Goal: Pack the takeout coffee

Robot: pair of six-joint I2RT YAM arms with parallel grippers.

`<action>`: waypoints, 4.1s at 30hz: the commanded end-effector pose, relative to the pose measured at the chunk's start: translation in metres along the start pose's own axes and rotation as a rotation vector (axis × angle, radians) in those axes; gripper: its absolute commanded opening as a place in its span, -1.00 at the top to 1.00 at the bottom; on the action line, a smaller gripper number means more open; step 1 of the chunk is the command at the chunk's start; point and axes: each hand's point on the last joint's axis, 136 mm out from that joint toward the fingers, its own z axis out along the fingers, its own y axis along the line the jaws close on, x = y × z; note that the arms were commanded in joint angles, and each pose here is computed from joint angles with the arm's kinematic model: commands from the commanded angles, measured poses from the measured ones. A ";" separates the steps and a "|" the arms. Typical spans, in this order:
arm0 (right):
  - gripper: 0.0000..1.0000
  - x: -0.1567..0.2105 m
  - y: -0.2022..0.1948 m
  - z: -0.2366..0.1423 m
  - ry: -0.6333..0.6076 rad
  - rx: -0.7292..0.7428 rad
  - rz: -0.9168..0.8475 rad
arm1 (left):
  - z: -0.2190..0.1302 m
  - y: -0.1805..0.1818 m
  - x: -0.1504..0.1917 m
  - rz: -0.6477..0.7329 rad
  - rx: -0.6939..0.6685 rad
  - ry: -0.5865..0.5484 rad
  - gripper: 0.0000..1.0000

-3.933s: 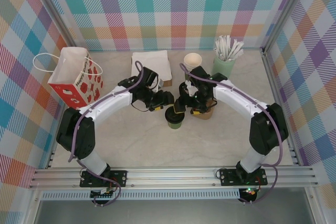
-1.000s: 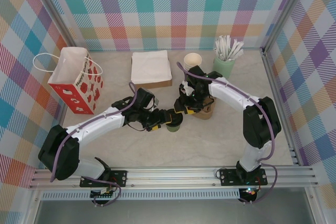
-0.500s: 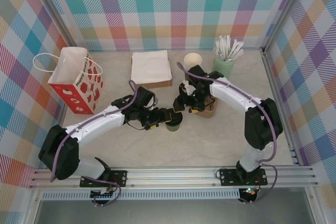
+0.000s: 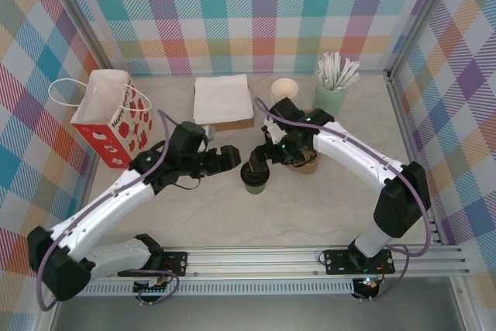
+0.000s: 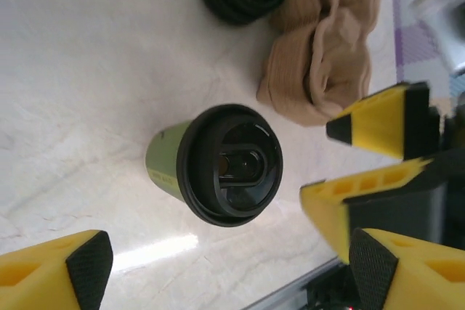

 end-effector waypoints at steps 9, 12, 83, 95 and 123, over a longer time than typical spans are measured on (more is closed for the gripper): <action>-1.00 0.006 0.018 0.020 0.129 0.204 -0.177 | -0.039 0.050 -0.007 -0.024 -0.142 -0.168 -0.86; -0.99 0.004 0.018 0.024 0.146 0.247 -0.205 | -0.039 0.054 -0.007 -0.037 -0.143 -0.172 -0.86; -0.56 0.065 -0.028 -0.031 0.234 0.293 -0.016 | -0.036 0.061 -0.016 -0.052 -0.160 -0.206 -0.89; -0.55 0.083 -0.134 -0.098 0.111 0.321 0.272 | -0.038 0.055 -0.027 -0.021 -0.168 -0.218 -0.89; -0.74 0.026 -0.303 -0.053 0.072 0.383 0.533 | -0.050 0.048 -0.044 0.019 -0.197 -0.266 -0.89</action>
